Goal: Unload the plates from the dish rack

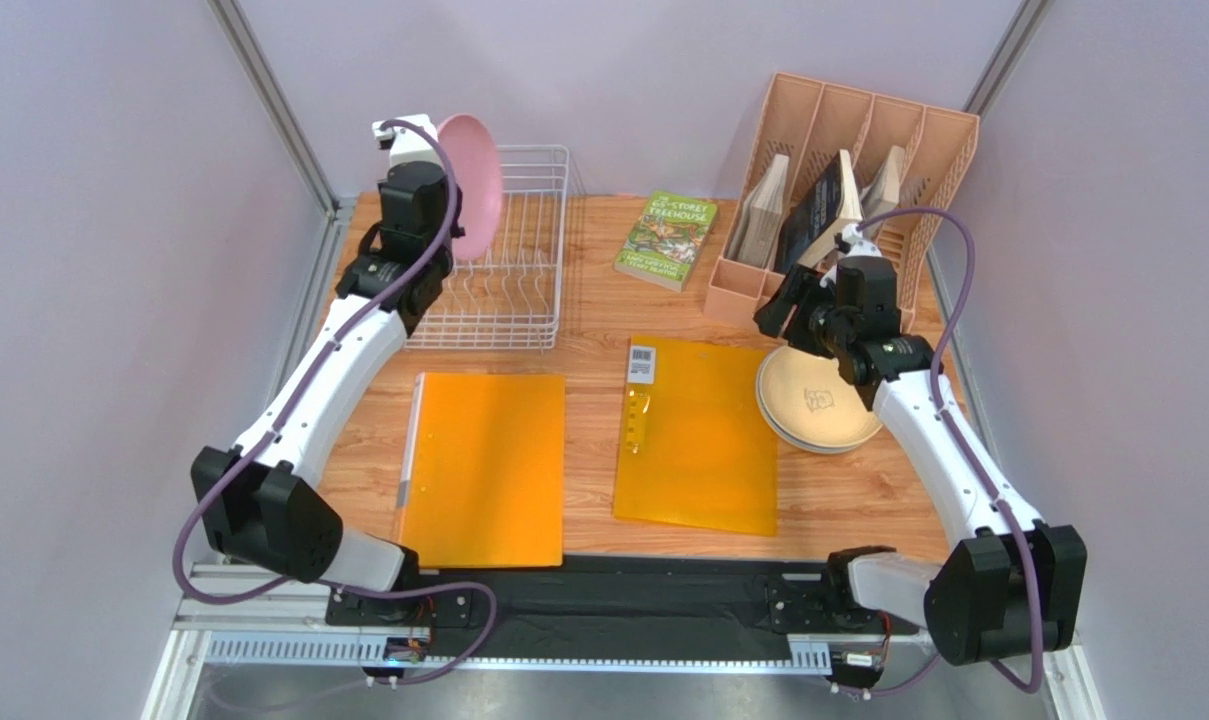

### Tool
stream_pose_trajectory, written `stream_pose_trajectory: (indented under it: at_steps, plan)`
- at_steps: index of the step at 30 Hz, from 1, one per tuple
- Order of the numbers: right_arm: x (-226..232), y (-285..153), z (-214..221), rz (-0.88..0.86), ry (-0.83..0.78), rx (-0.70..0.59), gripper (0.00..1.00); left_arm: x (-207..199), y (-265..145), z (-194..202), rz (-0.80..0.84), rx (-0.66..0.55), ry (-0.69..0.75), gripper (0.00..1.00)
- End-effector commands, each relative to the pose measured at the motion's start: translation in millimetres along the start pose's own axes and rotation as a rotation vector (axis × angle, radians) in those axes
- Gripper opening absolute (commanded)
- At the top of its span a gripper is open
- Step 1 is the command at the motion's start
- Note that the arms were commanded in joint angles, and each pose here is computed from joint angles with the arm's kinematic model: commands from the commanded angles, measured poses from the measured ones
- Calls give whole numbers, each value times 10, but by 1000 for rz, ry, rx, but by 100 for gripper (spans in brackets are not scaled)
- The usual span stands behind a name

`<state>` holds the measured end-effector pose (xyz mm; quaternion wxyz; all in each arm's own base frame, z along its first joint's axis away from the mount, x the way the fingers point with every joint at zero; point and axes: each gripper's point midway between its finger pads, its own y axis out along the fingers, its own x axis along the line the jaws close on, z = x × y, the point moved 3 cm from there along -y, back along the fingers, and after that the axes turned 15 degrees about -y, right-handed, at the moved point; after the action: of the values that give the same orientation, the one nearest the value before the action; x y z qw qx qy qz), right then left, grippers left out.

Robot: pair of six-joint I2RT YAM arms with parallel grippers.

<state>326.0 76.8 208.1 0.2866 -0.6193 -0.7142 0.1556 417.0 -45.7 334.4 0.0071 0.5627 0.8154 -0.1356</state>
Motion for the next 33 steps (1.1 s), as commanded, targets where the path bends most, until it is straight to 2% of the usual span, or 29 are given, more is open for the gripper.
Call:
stream_pose_trajectory:
  at_steps: [1,2,8,15,28,29,31,33]
  plan:
    - [373,-143,-211,-231,-47,-103,66,-640,-351,388,408,301,-253,0]
    - [397,-150,-215,-248,-47,-110,66,-750,-418,505,477,364,-277,0]
    - [611,-139,-356,-386,-31,-171,68,-1157,-645,842,687,519,-368,0]
    - [800,14,-440,-477,-17,-184,69,-1441,-946,1010,807,596,-399,0]
    - [1117,306,-376,-602,-34,-139,68,-1733,-1134,1247,949,706,-419,0]
    - [1122,323,-368,-602,-37,-132,66,-1749,-1149,1252,959,710,-416,0]
    - [1114,404,-316,-600,-40,-103,55,-1776,-1175,1281,983,729,-412,0]
    - [1116,436,-277,-607,-47,-81,33,-1802,-1208,1280,1007,744,-414,0]
